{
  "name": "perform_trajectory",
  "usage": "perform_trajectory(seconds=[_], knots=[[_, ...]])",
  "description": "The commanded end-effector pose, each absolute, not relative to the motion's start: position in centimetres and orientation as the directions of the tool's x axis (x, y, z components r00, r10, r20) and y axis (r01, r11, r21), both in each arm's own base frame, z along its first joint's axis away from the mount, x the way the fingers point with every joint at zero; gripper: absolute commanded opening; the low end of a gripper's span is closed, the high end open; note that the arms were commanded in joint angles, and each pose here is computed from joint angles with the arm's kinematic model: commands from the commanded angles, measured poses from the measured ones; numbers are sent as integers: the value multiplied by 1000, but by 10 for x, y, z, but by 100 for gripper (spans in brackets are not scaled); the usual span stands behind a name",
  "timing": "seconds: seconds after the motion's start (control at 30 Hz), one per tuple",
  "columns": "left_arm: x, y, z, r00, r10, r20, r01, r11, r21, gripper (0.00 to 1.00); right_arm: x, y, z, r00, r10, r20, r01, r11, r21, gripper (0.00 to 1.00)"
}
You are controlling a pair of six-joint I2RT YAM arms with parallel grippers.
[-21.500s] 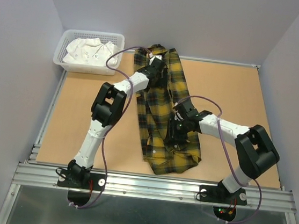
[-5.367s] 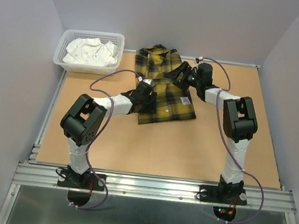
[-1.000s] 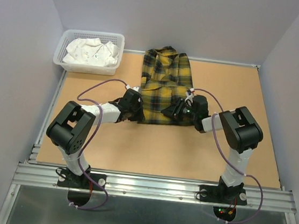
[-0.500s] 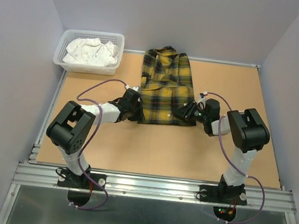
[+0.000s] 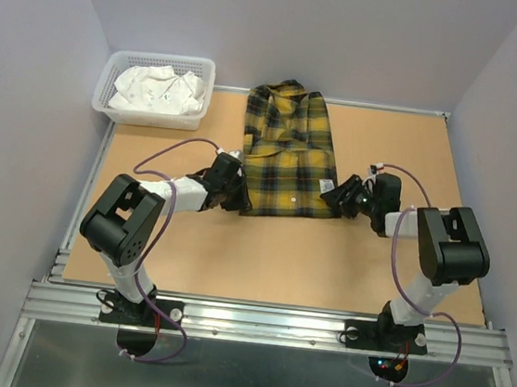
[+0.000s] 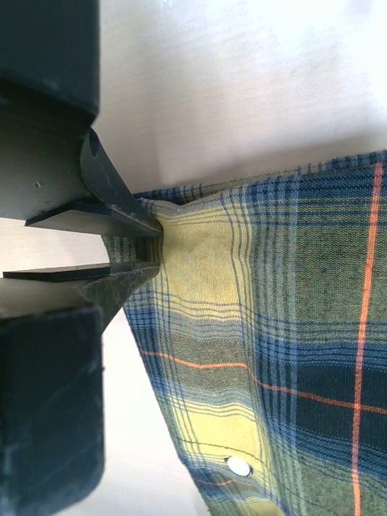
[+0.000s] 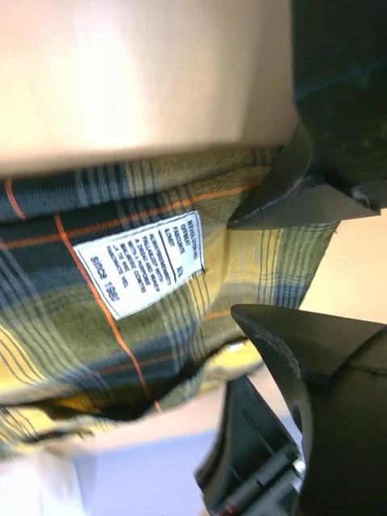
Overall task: Fold and stack the long sleeve shirts
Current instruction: Fold the shirt
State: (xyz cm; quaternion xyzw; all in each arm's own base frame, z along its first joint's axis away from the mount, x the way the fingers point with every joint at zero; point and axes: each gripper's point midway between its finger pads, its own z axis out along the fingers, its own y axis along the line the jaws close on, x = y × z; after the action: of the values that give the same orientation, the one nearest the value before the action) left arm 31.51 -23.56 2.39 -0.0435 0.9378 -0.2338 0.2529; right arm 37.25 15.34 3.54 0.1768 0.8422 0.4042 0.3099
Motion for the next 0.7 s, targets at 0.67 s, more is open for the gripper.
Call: perform_trajectory(seconds=[0.67], knots=[[307,-358,135,-733,-130,-668,270,845,-461,71,356,96,153,-625,411,-663,29,861,507,70]])
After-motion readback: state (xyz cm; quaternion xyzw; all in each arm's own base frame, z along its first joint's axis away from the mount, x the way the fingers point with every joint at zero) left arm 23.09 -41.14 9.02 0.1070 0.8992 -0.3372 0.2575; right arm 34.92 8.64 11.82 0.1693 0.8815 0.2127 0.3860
